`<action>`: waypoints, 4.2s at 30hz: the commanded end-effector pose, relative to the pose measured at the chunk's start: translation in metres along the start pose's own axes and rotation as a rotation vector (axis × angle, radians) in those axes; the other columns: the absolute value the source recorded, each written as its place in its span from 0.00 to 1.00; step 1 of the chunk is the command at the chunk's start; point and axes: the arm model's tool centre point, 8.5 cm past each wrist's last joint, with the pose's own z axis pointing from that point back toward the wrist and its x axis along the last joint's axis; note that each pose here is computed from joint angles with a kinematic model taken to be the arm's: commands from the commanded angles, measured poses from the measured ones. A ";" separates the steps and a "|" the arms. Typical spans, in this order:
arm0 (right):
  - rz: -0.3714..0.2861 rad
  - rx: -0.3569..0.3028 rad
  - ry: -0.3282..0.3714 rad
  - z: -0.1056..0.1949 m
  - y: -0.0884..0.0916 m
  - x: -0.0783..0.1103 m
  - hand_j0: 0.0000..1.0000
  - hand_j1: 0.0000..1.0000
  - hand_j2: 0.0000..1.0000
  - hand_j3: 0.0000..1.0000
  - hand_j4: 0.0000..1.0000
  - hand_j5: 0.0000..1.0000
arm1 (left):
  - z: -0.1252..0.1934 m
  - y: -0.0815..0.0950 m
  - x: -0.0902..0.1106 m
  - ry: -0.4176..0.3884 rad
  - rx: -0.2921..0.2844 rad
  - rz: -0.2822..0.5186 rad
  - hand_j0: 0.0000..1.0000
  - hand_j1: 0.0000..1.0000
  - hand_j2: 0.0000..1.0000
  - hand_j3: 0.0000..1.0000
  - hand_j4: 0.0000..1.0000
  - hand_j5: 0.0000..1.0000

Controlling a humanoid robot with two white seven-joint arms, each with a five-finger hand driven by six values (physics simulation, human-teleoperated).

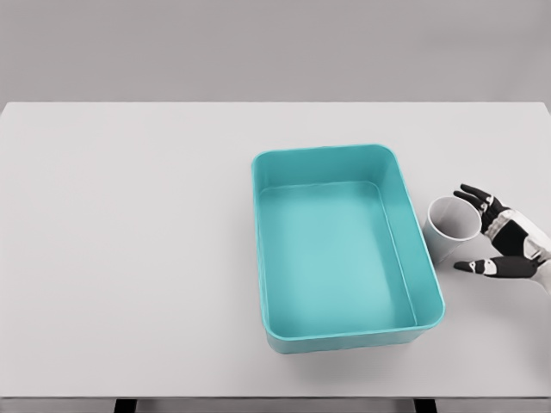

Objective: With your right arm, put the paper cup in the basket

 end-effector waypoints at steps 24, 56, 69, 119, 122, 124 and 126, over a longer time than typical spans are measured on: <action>-0.039 -0.001 -0.015 -0.009 0.013 -0.012 1.00 1.00 1.00 1.00 1.00 1.00 | 0.000 0.000 0.000 0.000 0.000 0.000 1.00 1.00 1.00 1.00 1.00 1.00; -0.031 0.017 -0.001 -0.022 0.018 -0.013 0.75 0.75 0.75 0.75 0.75 0.75 | 0.000 0.000 0.000 0.000 0.000 0.000 1.00 1.00 1.00 1.00 1.00 1.00; -0.017 0.015 0.001 -0.021 0.015 -0.011 0.61 0.61 0.61 0.61 0.61 0.61 | 0.000 0.000 0.000 0.000 0.000 0.000 1.00 1.00 1.00 1.00 1.00 1.00; 0.556 0.194 -0.352 -0.063 0.052 0.131 0.51 0.51 0.51 0.51 0.51 0.51 | 0.000 0.000 0.000 0.000 0.000 0.000 1.00 1.00 1.00 1.00 1.00 1.00; 0.620 0.210 -0.345 -0.071 0.061 0.131 0.51 0.51 0.51 0.51 0.51 0.51 | 0.000 0.000 0.000 0.000 0.000 0.000 1.00 1.00 1.00 1.00 1.00 1.00; 0.652 0.231 -0.338 -0.078 0.065 0.132 0.51 0.51 0.51 0.51 0.51 0.51 | 0.000 0.000 0.000 0.000 0.000 0.000 1.00 1.00 1.00 1.00 1.00 1.00; 0.691 0.245 -0.331 -0.084 0.067 0.135 0.51 0.51 0.51 0.51 0.51 0.51 | 0.000 0.000 0.000 0.000 0.000 0.000 1.00 1.00 1.00 1.00 1.00 1.00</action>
